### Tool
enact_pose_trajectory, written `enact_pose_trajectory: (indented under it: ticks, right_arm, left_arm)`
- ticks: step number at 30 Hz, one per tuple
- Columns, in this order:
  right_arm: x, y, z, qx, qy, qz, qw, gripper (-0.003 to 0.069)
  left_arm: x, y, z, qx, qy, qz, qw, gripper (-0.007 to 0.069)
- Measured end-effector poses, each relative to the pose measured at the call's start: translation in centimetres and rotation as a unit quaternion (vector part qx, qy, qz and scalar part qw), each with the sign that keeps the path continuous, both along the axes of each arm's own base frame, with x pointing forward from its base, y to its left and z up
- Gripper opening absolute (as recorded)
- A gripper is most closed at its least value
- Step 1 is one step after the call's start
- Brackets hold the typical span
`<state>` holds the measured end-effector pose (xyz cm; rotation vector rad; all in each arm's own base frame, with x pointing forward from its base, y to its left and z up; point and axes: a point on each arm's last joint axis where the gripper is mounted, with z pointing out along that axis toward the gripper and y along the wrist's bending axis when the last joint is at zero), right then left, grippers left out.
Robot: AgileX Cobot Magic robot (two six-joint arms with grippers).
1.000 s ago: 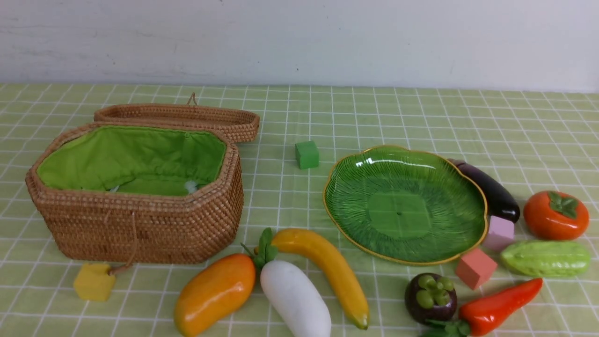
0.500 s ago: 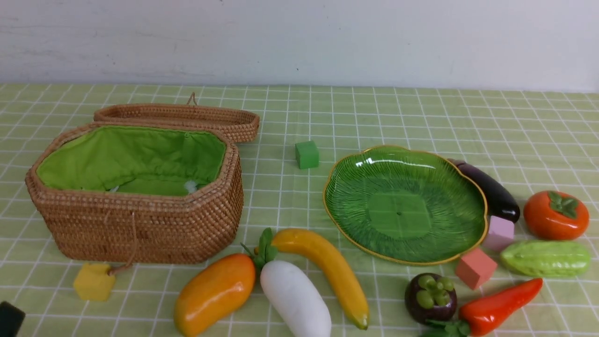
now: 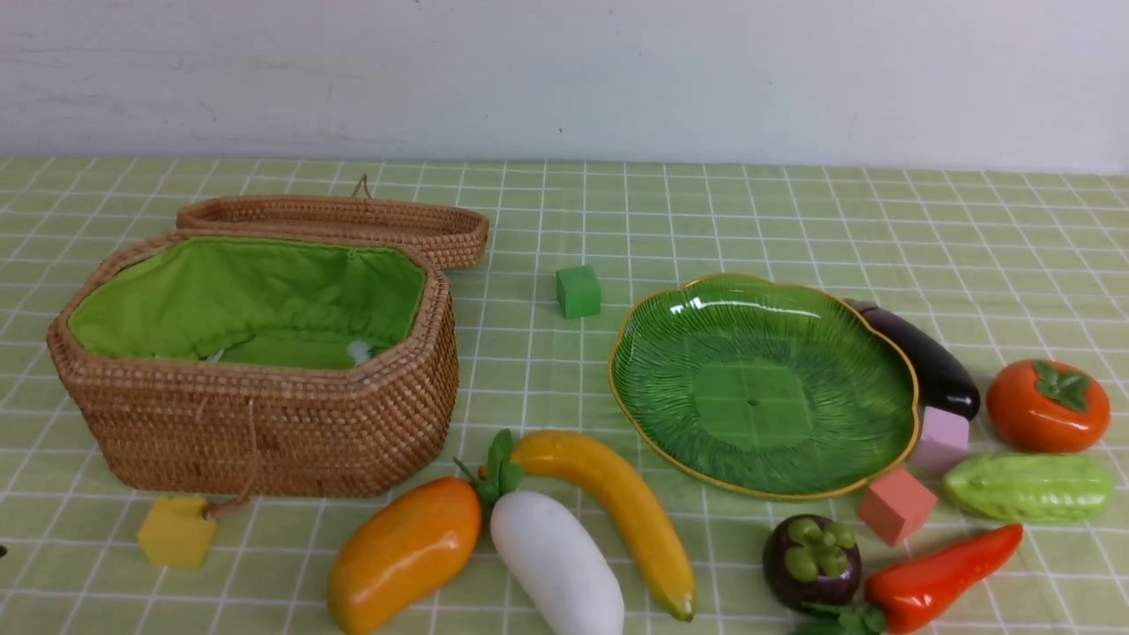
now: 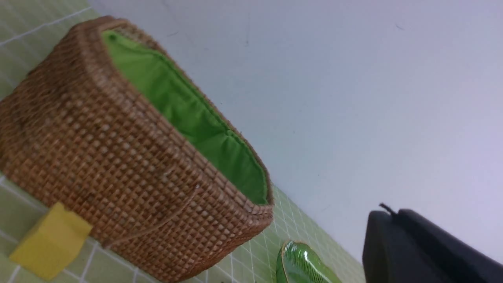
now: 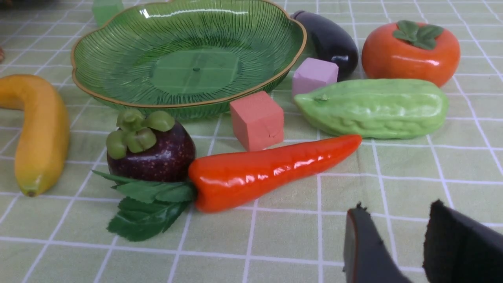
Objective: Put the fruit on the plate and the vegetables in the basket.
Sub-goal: Grab the mango with your left arm and place it on the right plate
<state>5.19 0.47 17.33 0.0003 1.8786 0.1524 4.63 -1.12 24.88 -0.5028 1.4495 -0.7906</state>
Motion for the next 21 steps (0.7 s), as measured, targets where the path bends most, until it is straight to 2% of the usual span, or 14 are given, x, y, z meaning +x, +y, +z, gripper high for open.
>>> enact_pose_trajectory:
  ticks: [3, 5, 7, 8, 9, 10, 12, 14, 15, 17, 18, 19, 21]
  right_arm:
    - [0.1, 0.0, 0.2, -0.013, -0.017, 0.001, 1.000, 0.0241]
    - [0.2, 0.1, 0.5, 0.011, -0.039, 0.001, 0.999, 0.0241]
    - [0.4, 0.3, 1.6, 0.087, -0.090, -0.001, 0.992, 0.0241]
    - [0.4, 0.3, 1.7, 0.094, -0.094, -0.002, 0.991, 0.0241]
    - [0.4, 0.4, 2.5, 0.163, -0.132, -0.006, 0.978, 0.0241]
    - [0.4, 0.3, 3.0, 0.193, -0.152, -0.007, 0.969, 0.0241]
    - [0.4, 0.3, 3.4, 0.220, -0.170, -0.008, 0.961, 0.0241]
    - [0.3, 0.1, 4.3, 0.266, -0.211, -0.007, 0.940, 0.0241]
    - [0.3, 0.1, 4.4, 0.270, -0.216, -0.007, 0.938, 0.0239]
    - [0.1, 0.2, 5.2, 0.298, -0.211, -0.004, 0.931, 0.0222]
    - [0.1, 0.2, 5.3, 0.301, -0.208, -0.003, 0.931, 0.0217]
    - [-0.1, 0.3, 6.3, 0.297, -0.187, 0.005, 0.936, 0.0195]
    - [-0.2, 0.6, 7.7, 0.269, -0.131, 0.012, 0.954, 0.0162]
  left_arm:
    - [-0.1, -0.7, 2.6, 0.075, 0.036, -0.037, 0.996, -0.0013]
    - [0.2, -1.2, 3.7, 0.123, 0.067, -0.064, 0.988, -0.0013]
    - [0.9, -1.7, 5.4, 0.180, 0.107, -0.100, 0.973, -0.0013]
    - [0.9, -1.7, 5.3, 0.185, 0.110, -0.103, 0.971, -0.0013]
    - [1.8, -2.1, 6.4, 0.225, 0.140, -0.133, 0.955, -0.0013]
    - [2.1, -2.2, 6.6, 0.245, 0.153, -0.148, 0.946, -0.0013]
    - [2.6, -2.4, 7.0, 0.262, 0.164, -0.163, 0.937, -0.0013]
    - [3.8, -3.2, 7.4, 0.294, 0.186, -0.218, 0.912, -0.0013]
    - [3.9, -3.2, 7.4, 0.296, 0.188, -0.220, 0.910, -0.0013]
    - [5.0, -4.3, 7.3, 0.325, 0.201, -0.273, 0.883, -0.0013]
    - [5.1, -4.4, 7.2, 0.326, 0.203, -0.276, 0.881, -0.0013]
    - [6.0, -5.1, 6.8, 0.346, 0.215, -0.303, 0.862, -0.0013]
    - [7.0, -5.8, 6.5, 0.366, 0.228, -0.326, 0.841, -0.0013]
